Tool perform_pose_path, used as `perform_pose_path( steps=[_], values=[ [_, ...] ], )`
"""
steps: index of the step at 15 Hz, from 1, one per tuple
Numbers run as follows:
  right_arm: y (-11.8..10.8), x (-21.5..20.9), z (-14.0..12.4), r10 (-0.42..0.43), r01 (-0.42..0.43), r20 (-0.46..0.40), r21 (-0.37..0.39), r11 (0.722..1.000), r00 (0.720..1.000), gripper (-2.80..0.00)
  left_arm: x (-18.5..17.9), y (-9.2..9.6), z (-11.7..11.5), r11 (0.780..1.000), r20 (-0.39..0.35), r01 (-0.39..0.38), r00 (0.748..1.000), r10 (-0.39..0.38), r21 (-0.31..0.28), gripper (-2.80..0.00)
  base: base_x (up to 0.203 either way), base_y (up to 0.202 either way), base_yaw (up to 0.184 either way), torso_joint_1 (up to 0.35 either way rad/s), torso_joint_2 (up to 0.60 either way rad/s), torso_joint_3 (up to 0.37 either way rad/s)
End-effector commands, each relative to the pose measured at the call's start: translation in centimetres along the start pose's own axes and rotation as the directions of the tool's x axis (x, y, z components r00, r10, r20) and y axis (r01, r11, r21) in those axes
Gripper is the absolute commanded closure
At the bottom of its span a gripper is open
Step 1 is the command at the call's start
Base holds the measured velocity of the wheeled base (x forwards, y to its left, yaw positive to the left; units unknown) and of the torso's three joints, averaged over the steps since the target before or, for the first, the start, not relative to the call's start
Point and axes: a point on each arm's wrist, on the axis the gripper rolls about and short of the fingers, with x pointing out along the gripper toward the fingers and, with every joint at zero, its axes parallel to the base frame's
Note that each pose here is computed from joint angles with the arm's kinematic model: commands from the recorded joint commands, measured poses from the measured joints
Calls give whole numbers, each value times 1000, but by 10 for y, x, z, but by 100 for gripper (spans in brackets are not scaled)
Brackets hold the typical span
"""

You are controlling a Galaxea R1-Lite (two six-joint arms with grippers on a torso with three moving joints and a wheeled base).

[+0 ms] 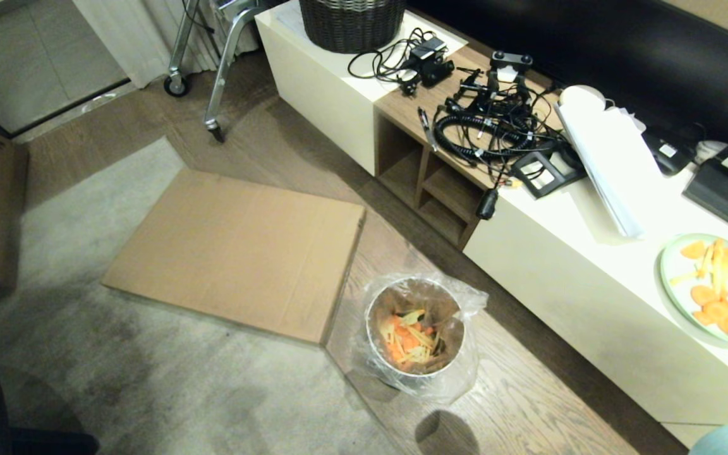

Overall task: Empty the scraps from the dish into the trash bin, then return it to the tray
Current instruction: Put the bowl back to the table

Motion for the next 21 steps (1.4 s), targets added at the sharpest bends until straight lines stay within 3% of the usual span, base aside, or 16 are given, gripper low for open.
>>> perform_pose_path(
  steps=[1,21],
  values=[
    [0,0,0,0,0,-1,0,1000,1000,0,0,0,0,1000,1,-1,1000,1,0,0,0,0,0,0,0,0],
    [0,0,0,0,0,-1,0,1000,1000,0,0,0,0,1000,1,0,1000,0,0,0,0,0,0,0,0,0]
  ],
)
